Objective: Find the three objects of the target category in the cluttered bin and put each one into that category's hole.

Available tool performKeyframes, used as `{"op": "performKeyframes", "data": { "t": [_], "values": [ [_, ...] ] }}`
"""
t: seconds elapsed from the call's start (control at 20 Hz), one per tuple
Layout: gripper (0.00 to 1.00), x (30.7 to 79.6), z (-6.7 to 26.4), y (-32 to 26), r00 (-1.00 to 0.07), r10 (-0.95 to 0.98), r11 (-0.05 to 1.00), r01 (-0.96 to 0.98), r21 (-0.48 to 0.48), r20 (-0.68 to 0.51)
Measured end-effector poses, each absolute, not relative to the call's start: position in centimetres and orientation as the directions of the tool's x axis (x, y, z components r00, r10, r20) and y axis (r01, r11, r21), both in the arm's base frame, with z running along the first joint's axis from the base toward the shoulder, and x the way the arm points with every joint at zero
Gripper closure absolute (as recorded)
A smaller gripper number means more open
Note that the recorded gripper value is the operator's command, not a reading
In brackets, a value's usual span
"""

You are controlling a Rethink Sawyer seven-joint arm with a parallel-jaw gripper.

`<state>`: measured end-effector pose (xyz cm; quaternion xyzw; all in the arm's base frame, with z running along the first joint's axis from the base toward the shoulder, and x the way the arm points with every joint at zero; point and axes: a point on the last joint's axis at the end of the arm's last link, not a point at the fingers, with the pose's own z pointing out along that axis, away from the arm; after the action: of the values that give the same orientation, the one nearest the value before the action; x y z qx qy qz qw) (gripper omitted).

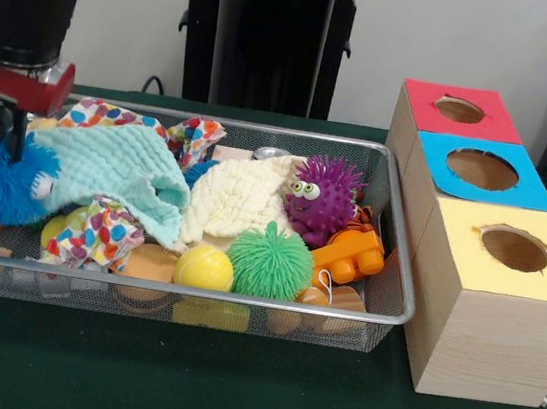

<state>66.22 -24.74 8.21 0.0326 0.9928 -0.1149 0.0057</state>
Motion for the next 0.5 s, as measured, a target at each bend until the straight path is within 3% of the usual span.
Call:
{"op": "performKeyframes", "data": {
  "t": [0.5],
  "values": [
    [1.00,67.5,13.2,-21.4,-0.999,-0.029,0.942,-0.013,-0.335,-0.043]
  ]
}}
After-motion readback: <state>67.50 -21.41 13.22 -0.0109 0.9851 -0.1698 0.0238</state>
